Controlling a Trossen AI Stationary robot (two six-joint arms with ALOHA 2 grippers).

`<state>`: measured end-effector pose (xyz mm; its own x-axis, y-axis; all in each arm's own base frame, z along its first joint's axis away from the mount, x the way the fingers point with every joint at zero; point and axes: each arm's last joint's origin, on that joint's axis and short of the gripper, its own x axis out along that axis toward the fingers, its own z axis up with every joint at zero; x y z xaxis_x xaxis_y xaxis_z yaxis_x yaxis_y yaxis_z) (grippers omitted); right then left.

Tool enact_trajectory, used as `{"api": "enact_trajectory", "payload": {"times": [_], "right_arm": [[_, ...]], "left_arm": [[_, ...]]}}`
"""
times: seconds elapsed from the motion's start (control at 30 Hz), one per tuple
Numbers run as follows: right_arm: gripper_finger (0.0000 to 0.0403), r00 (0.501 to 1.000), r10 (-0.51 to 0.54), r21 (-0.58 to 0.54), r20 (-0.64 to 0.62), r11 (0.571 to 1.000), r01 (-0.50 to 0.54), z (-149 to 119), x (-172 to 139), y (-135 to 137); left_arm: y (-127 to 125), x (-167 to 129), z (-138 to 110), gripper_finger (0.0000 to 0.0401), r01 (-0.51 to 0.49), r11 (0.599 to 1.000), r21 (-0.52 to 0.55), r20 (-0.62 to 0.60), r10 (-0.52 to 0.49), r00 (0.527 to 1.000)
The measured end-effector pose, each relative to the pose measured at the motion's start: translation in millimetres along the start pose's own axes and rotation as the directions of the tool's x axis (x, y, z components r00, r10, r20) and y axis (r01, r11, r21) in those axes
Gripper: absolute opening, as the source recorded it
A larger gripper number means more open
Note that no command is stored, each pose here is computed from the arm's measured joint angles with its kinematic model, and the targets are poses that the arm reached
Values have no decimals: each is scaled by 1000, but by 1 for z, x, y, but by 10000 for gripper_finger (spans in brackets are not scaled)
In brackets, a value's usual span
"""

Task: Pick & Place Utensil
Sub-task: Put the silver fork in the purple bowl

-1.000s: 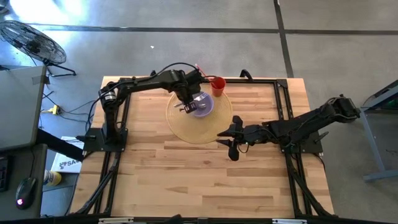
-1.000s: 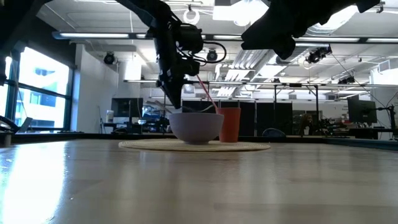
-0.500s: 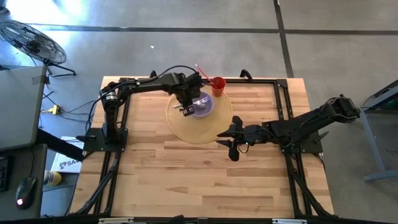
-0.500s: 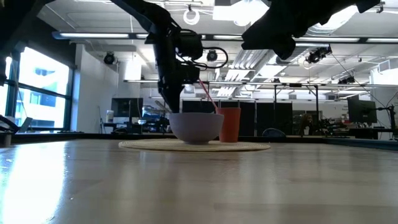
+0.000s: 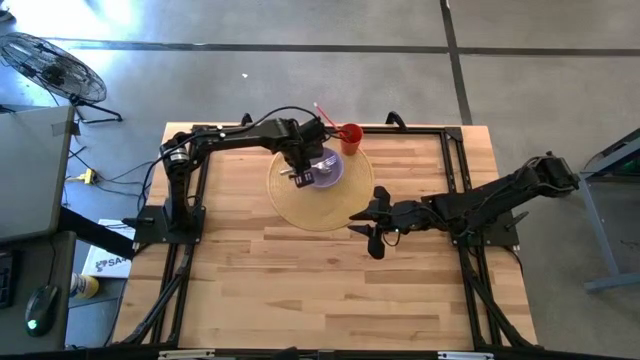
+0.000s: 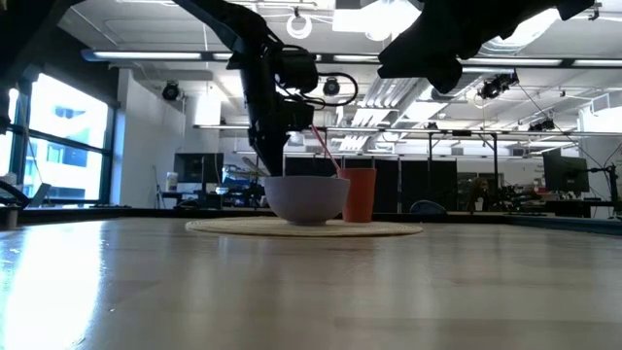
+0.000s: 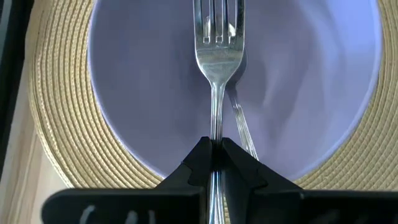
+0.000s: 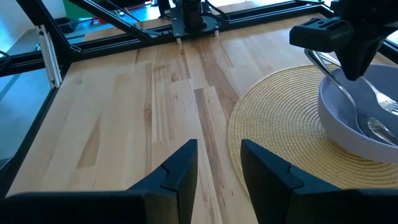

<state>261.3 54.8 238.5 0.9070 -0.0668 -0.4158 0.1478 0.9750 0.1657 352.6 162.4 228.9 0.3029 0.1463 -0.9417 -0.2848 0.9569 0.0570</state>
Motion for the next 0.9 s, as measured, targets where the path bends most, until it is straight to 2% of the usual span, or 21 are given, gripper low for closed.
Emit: {"api": "enact_trajectory", "payload": {"times": [0.73,0.9], "right_arm": [[116,1000,0,-2,-1,1000,0,0,0,0],[116,1000,0,-1,-1,1000,0,0,0,0]], "left_arm": [[0,0,4,17,38,999,-25,52,-36,998],[0,0,5,34,38,999,-25,53,-36,998]]}}
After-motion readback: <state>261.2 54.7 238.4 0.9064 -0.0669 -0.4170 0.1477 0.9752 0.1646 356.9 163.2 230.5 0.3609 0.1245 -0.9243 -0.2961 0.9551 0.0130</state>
